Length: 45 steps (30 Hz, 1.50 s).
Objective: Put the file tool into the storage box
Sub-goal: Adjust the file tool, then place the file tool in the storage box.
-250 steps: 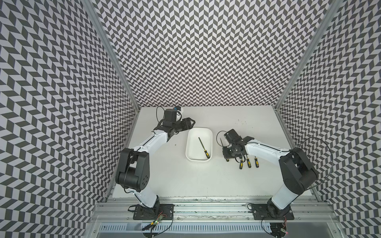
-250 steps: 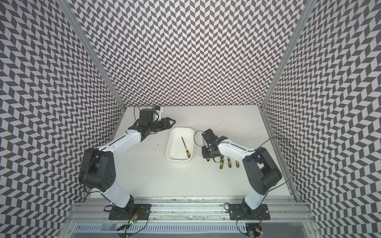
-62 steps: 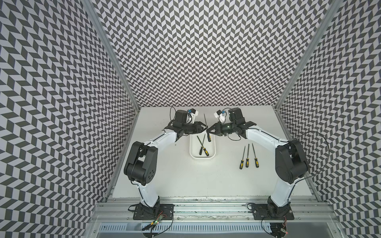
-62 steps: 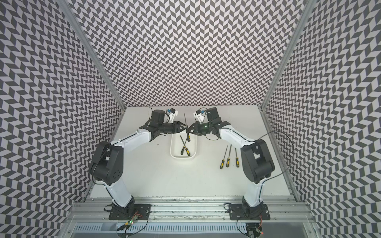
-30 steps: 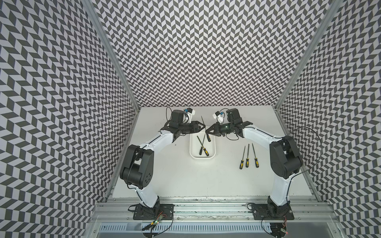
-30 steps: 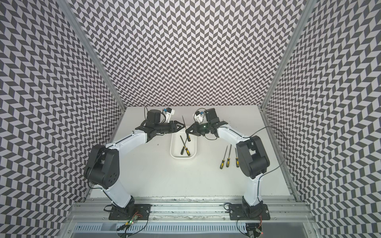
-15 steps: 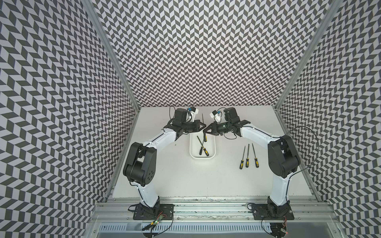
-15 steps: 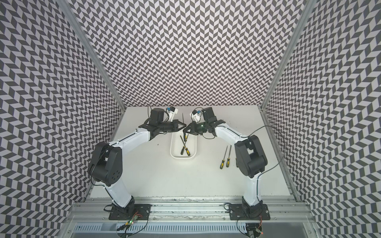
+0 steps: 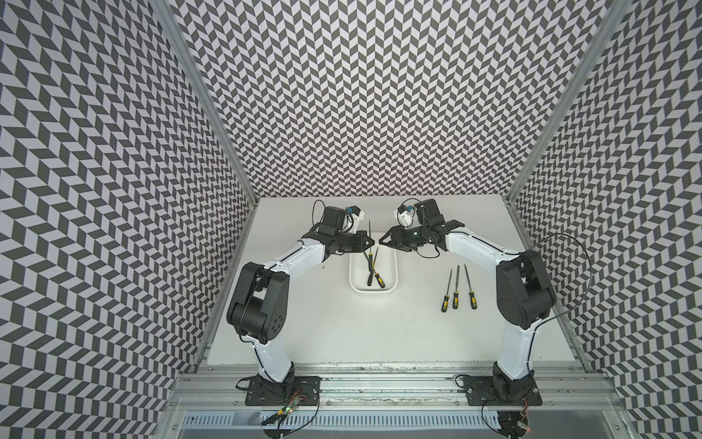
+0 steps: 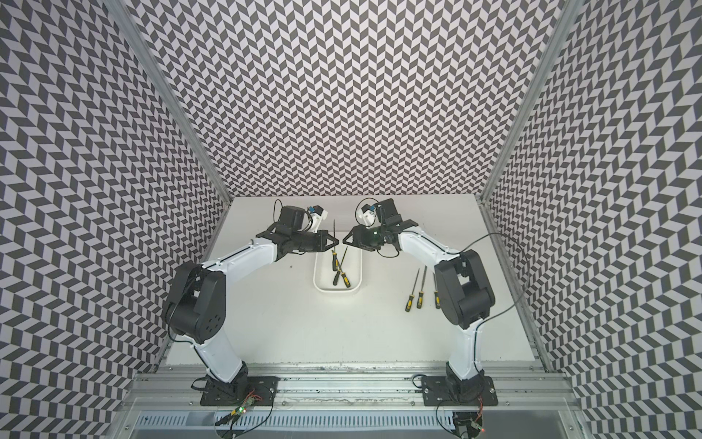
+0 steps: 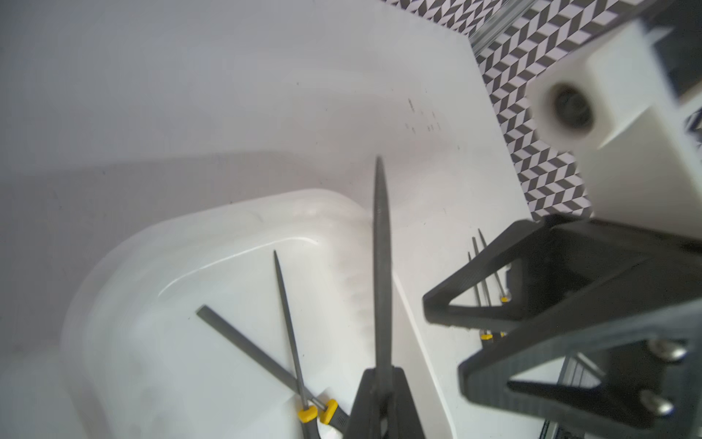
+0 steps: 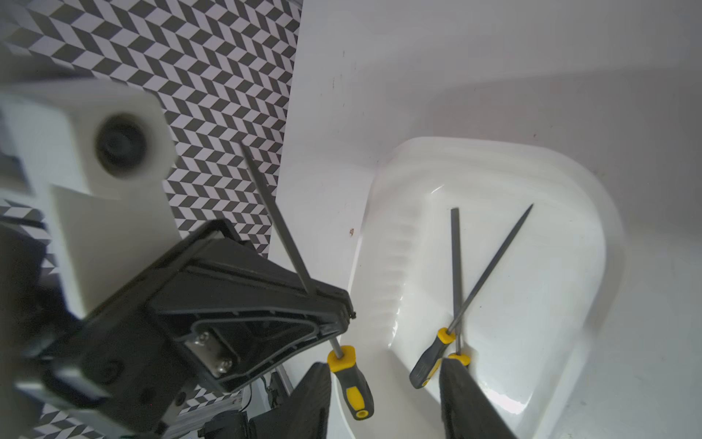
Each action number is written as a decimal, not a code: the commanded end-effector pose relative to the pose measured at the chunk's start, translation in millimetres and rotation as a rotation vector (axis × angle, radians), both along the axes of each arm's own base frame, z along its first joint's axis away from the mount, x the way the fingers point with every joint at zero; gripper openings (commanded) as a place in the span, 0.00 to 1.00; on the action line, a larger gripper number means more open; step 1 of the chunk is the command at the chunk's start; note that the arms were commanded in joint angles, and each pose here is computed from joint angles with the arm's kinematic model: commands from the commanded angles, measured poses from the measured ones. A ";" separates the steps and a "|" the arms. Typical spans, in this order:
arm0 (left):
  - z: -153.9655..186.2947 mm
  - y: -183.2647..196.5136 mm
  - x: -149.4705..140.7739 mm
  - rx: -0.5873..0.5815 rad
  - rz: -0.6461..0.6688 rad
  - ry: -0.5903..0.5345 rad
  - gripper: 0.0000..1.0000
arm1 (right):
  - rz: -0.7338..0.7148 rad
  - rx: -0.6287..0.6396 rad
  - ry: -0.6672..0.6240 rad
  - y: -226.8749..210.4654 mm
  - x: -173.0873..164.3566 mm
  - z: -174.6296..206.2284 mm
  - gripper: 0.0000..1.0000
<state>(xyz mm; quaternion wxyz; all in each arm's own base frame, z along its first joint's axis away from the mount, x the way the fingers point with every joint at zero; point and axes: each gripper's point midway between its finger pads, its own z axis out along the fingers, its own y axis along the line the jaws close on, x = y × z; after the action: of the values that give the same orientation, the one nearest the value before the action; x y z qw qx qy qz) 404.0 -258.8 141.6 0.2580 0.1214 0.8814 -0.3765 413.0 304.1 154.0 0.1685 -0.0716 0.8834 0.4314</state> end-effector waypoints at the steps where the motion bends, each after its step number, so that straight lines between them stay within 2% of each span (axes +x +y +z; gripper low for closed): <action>1: -28.8 0.2 -17.1 0.070 -0.035 0.054 0.00 | -0.034 -0.038 -0.024 -14.2 1.2 0.8 0.50; 13: -52.8 -35.1 -18.4 0.101 -0.114 0.139 0.00 | -0.068 -0.079 0.031 -31.6 1.5 -15.2 0.50; 27: -61.7 -54.1 -16.9 0.072 -0.092 0.208 0.00 | -0.066 -0.112 0.041 -41.8 -5.7 -13.9 0.50; 36: -79.2 -63.7 -22.1 0.060 -0.055 0.277 0.00 | -0.076 -0.121 0.040 -47.0 -8.4 -8.9 0.50; 42: -79.6 -61.8 -21.5 0.076 -0.035 0.277 0.00 | -0.073 -0.116 0.048 -46.3 -10.2 -10.6 0.50; 43: -78.6 -61.3 -21.0 0.077 -0.033 0.274 0.06 | -0.075 -0.115 0.048 -46.9 -9.8 -10.2 0.51; 45: -76.7 -60.4 -21.2 0.080 -0.031 0.268 0.24 | -0.073 -0.114 0.048 -46.3 -10.5 -8.8 0.52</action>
<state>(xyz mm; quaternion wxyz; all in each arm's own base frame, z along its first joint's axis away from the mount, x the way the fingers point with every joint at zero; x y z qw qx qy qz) 378.8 -315.8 58.9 0.1123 0.0883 0.9224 -0.3589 402.1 261.6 131.0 0.1396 -0.0323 0.9163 0.3740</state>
